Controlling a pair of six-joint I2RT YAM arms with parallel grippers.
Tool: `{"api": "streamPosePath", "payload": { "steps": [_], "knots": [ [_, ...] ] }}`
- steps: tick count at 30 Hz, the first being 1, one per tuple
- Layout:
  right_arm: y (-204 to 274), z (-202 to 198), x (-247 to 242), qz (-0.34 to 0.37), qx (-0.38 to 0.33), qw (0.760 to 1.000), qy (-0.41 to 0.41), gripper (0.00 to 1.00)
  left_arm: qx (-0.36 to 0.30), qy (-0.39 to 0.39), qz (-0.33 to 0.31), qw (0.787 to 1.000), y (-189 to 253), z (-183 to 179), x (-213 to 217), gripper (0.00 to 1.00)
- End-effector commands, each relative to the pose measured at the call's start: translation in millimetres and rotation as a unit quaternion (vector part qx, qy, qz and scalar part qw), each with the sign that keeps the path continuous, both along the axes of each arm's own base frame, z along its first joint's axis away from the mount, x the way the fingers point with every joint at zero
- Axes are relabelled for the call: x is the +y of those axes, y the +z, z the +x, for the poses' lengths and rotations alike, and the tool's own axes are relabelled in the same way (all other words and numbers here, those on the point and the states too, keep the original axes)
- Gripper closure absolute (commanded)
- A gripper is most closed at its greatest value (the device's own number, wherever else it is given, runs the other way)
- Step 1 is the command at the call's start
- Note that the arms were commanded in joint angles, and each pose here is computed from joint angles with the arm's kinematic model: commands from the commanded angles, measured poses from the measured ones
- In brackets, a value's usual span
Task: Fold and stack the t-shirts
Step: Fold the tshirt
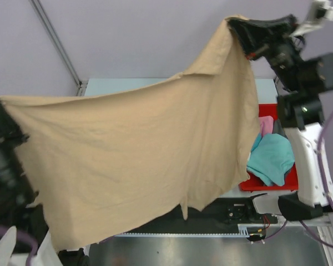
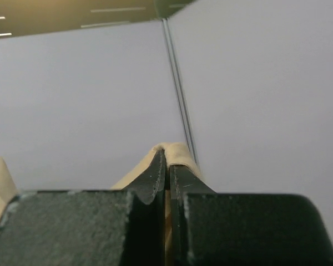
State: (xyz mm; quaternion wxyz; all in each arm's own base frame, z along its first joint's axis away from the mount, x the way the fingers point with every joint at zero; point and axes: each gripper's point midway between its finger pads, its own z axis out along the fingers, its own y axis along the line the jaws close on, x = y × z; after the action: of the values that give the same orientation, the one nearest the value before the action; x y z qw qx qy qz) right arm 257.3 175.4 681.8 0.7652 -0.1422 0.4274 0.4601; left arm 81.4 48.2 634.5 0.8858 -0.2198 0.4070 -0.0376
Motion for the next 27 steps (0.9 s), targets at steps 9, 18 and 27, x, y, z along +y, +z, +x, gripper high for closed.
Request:
{"api": "streamPosePath", "payload": {
  "steps": [9, 18, 27],
  "knots": [
    [-186, 207, 80, -0.060, 0.166, 0.984, 0.030, 1.00, 0.253, 0.091, -0.021, 0.963, -219, 196, 42, 1.00],
    [-372, 334, 109, -0.099, 0.297, 0.949, 0.028, 1.00, 0.442, 0.101, -0.042, 0.890, -423, 301, 81, 1.00],
    [-432, 385, 103, -0.110, 0.350, 0.930, 0.017, 1.00, 0.546, 0.049, -0.094, 0.831, -510, 361, 120, 1.00]
  ]
}}
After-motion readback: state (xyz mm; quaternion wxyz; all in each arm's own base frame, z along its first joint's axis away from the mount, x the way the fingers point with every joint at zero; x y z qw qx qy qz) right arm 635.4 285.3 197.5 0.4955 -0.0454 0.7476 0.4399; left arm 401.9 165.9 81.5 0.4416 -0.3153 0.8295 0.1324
